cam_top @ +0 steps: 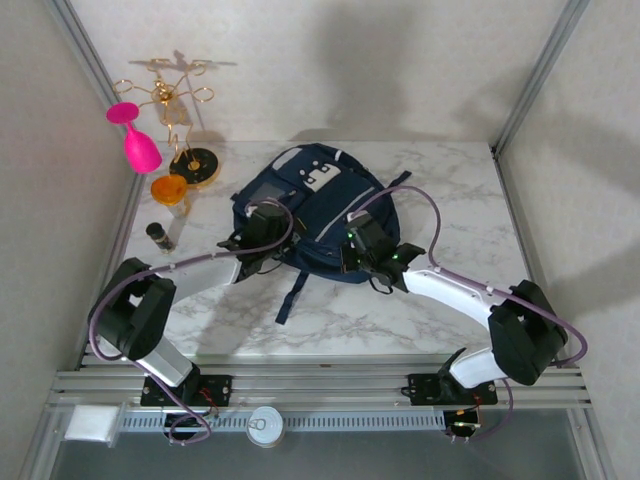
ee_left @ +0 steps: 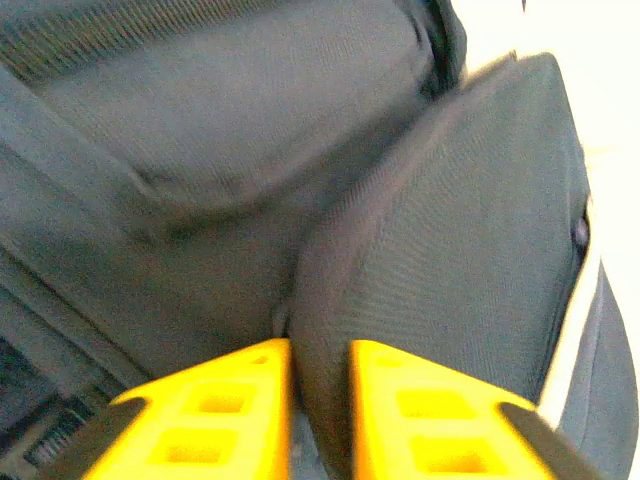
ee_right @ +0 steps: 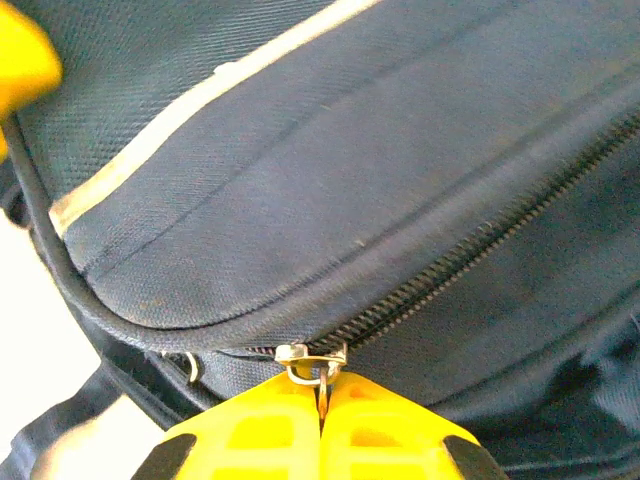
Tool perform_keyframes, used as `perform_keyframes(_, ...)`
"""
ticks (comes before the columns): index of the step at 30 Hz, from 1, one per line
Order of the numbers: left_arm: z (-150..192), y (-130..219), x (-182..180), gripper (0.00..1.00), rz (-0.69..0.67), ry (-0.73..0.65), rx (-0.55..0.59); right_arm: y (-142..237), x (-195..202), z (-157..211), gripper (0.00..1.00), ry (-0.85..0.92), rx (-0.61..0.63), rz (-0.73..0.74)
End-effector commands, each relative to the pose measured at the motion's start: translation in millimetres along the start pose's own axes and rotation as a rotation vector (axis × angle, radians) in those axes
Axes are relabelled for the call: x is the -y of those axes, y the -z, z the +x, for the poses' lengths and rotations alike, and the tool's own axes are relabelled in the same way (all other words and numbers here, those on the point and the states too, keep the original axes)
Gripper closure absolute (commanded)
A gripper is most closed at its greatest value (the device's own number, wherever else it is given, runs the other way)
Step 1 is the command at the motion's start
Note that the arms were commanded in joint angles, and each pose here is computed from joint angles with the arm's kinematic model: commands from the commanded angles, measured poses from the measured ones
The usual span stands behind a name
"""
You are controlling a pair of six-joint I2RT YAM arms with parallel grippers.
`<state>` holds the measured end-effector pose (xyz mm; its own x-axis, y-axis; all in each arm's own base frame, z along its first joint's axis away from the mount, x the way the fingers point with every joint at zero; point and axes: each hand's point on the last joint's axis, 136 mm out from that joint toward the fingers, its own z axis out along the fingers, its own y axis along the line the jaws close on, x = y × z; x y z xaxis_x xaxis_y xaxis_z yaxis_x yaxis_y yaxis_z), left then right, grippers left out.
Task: Pack the student bag
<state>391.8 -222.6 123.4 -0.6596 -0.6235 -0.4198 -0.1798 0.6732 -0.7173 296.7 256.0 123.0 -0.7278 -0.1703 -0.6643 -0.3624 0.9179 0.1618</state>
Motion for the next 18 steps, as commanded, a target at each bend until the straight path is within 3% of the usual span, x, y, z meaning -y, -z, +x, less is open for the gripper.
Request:
perform_keyframes(1,-9,20,7,0.67,0.058,0.030,0.042,2,-14,1,1.00,0.024,-0.011,-0.035)
perform_keyframes(7,43,38,36,0.50,0.228,0.315,0.010,-2,-8,6,1.00,0.023,-0.014,-0.010)
perform_keyframes(12,68,22,57,0.47,0.260,0.406,-0.001,-2,-6,6,1.00,0.029,0.012,-0.008)
perform_keyframes(14,67,8,61,0.49,0.236,0.373,0.022,-4,-6,6,1.00,0.028,0.015,-0.005)
perform_keyframes(16,67,-6,51,0.61,0.158,0.380,0.043,-6,-7,6,1.00,0.028,0.016,-0.009)
perform_keyframes(18,64,-9,52,0.69,0.175,0.391,0.073,-7,-7,6,1.00,0.031,0.012,-0.007)
